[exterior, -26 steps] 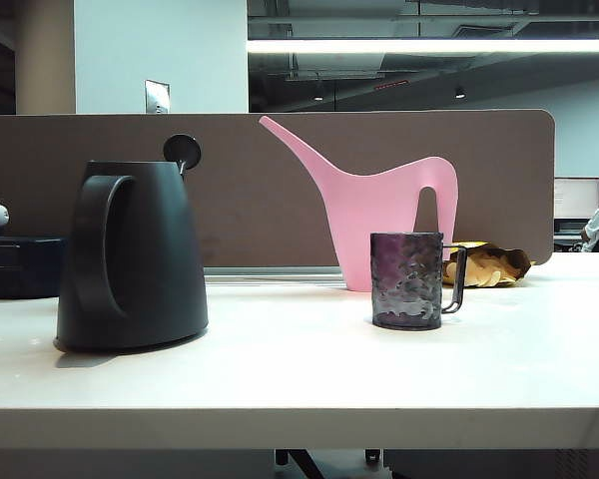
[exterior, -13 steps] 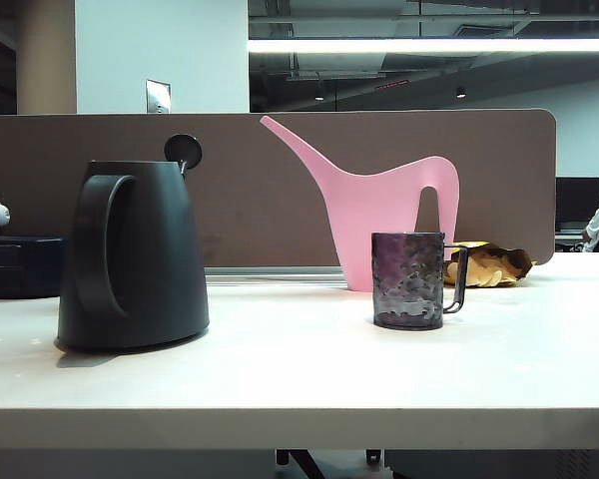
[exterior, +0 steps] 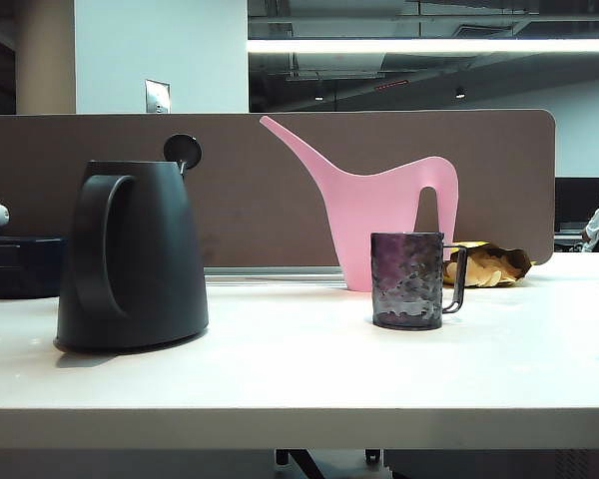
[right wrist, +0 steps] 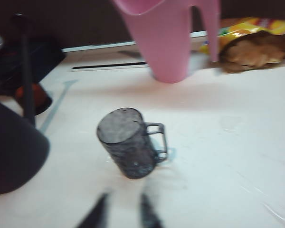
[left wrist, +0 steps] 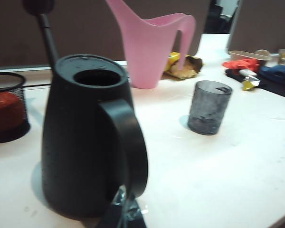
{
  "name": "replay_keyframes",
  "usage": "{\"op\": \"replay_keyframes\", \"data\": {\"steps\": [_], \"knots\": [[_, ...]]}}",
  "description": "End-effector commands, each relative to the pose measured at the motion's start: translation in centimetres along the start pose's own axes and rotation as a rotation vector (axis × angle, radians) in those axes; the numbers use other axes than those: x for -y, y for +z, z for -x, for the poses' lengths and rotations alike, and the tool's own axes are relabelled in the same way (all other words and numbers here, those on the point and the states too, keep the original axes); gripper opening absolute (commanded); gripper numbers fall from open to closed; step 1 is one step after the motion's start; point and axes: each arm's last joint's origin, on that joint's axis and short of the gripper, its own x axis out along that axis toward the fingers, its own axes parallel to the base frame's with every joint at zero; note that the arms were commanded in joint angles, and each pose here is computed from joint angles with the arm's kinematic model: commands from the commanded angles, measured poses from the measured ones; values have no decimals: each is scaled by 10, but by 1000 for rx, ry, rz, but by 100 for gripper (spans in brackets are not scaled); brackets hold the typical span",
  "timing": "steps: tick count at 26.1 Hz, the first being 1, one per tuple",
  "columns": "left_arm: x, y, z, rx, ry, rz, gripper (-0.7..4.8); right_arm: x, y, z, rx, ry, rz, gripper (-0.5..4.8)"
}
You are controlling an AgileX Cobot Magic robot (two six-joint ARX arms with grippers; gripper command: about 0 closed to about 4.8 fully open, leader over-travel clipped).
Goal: Pour the water from the cup into the kettle.
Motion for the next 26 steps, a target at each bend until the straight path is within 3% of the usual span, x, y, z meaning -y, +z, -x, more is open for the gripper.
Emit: {"op": "replay_keyframes", "data": {"steps": [1, 2, 4, 5, 6, 17, 26], "knots": [[1, 3, 0, 9, -15, -7, -5, -3, 4, -22, 24, 87, 38, 127], [1, 3, 0, 7, -15, -5, -6, -3, 4, -29, 20, 100, 42, 127], [1, 2, 0, -3, -15, 0, -5, -5, -1, -51, 7, 118, 53, 203], [1, 1, 0, -9, -15, 4, -5, -4, -5, -66, 2, 104, 56, 268], [1, 0, 0, -13, -14, 7, -5, -3, -8, -72, -1, 99, 56, 285], [1, -1, 0, -23, -14, 12, -5, 34, -61, -152, -90, 61, 19, 284], [1, 0, 0, -22, -14, 12, -5, 49, -69, -188, -142, 13, 1, 282]]}}
